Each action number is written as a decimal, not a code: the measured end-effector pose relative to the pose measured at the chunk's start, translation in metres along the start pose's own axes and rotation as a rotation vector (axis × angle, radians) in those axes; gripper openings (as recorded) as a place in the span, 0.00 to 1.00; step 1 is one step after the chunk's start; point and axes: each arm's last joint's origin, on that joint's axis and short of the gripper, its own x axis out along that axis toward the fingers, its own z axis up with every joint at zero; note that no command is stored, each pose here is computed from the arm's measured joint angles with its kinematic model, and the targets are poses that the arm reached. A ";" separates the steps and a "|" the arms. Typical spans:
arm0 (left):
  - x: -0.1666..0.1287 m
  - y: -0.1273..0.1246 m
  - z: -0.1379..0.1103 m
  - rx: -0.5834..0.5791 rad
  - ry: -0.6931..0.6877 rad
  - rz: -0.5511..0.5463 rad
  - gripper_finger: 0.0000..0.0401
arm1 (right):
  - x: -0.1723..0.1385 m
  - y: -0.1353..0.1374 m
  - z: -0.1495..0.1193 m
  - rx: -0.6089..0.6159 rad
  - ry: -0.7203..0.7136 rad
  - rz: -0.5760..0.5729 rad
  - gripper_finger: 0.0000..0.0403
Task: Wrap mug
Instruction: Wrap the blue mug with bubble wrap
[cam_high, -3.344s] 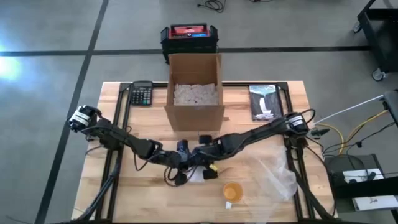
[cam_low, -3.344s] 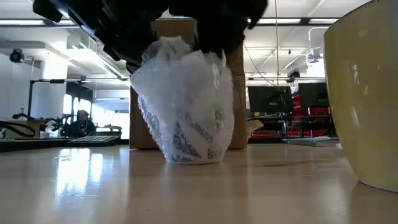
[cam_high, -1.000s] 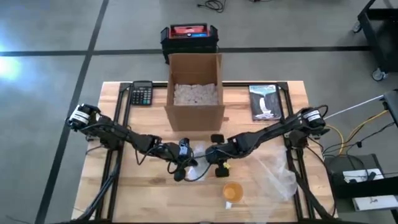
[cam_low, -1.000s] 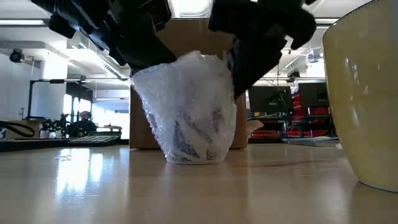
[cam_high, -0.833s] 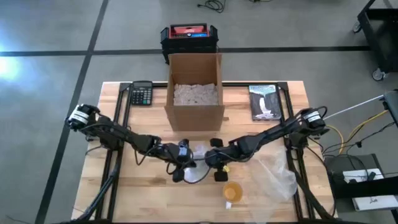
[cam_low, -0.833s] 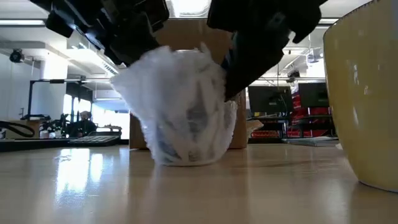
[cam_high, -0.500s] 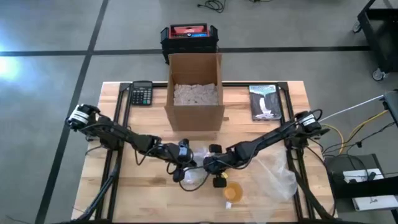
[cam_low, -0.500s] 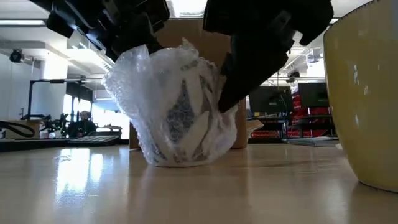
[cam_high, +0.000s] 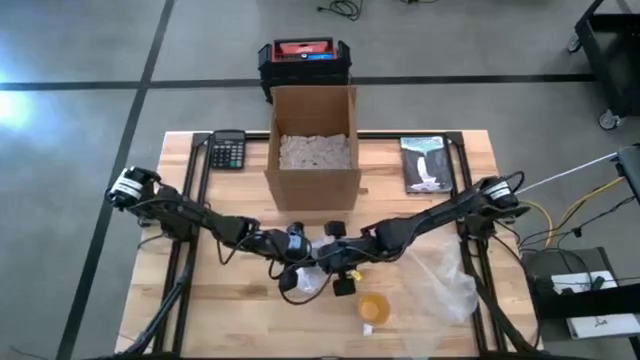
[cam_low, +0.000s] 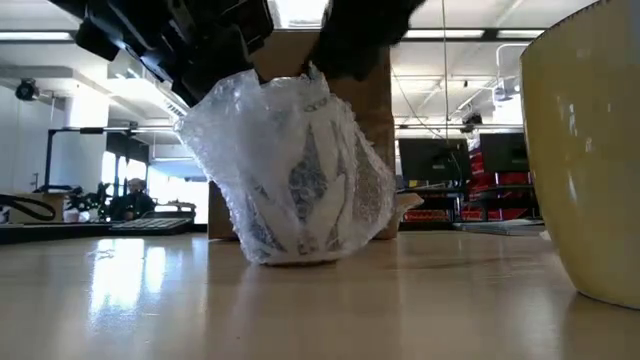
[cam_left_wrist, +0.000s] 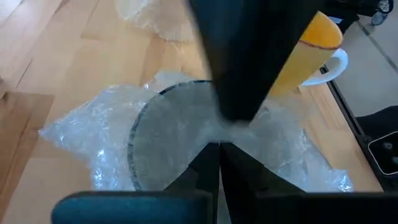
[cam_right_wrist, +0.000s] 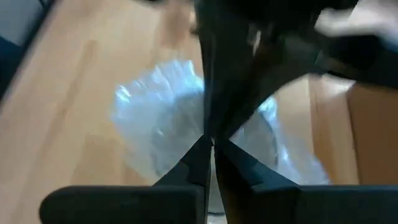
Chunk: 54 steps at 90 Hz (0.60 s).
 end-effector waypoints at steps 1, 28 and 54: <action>0.000 0.000 0.000 -0.001 0.000 0.000 0.00 | 0.002 -0.001 -0.001 0.001 0.008 -0.002 0.02; -0.037 -0.014 0.025 -0.069 0.071 -0.015 0.00 | 0.028 -0.006 -0.008 0.027 0.043 -0.010 0.02; -0.045 -0.024 -0.022 -0.147 0.322 0.027 0.00 | 0.030 -0.005 -0.005 0.025 -0.001 -0.006 0.02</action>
